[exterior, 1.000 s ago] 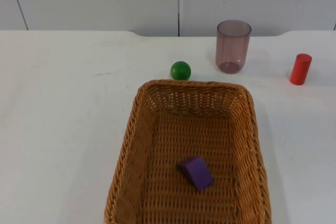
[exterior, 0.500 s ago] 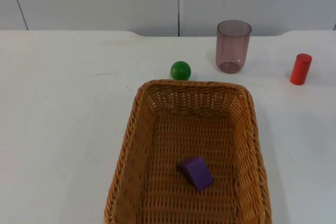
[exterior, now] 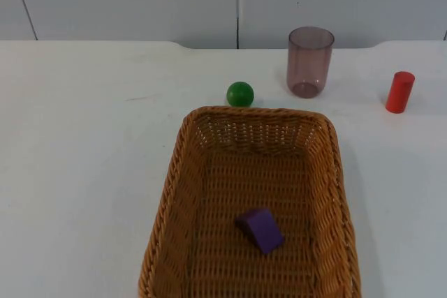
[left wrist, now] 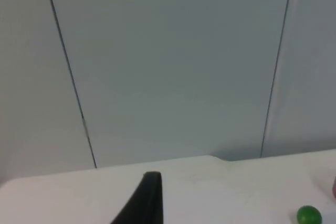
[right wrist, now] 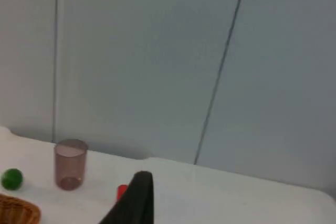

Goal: Pick up the basket with the left hand and place the triangular block into the basket with the right hand.

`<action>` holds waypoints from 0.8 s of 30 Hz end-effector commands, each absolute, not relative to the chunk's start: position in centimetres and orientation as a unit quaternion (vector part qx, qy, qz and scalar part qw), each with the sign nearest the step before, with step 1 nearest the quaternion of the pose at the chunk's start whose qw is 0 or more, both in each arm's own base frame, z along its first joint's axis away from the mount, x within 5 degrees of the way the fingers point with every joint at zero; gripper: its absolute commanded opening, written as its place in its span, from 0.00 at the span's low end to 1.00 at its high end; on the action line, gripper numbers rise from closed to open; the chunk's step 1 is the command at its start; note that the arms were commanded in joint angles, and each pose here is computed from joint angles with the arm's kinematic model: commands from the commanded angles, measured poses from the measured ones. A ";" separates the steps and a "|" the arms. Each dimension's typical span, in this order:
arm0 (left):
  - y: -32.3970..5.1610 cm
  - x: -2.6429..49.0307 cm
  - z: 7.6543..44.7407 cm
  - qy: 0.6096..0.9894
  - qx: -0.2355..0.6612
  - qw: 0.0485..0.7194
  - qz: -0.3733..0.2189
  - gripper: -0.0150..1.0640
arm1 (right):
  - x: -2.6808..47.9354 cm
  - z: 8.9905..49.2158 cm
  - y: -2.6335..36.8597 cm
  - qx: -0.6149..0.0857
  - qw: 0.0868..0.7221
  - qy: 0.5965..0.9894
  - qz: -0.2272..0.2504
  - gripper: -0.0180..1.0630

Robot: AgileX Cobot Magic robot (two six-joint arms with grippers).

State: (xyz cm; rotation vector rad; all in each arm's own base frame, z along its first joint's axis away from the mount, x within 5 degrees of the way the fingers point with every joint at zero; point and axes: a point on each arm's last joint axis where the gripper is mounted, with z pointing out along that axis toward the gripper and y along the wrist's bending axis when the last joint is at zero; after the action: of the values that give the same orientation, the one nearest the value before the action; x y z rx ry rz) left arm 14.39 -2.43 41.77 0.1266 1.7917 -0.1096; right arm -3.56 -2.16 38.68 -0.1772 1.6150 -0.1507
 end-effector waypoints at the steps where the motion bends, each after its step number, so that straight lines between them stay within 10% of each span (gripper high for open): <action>1: -1.8 12.3 42.1 0.757 0.053 0.651 -0.037 0.99 | -5.4 38.2 -2.1 -0.071 0.696 0.708 -0.093 0.98; 24: 1.7 -6.8 40.0 0.627 -0.009 0.774 0.091 0.99 | -8.9 39.9 0.1 -0.086 0.733 0.670 -0.074 0.98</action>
State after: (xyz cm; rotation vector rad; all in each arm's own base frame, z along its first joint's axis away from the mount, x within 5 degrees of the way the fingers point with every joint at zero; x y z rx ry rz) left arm -6.45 1.77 40.45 -0.0240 1.3460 0.2065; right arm -8.60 0.08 39.75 -0.1930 1.4748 -0.1478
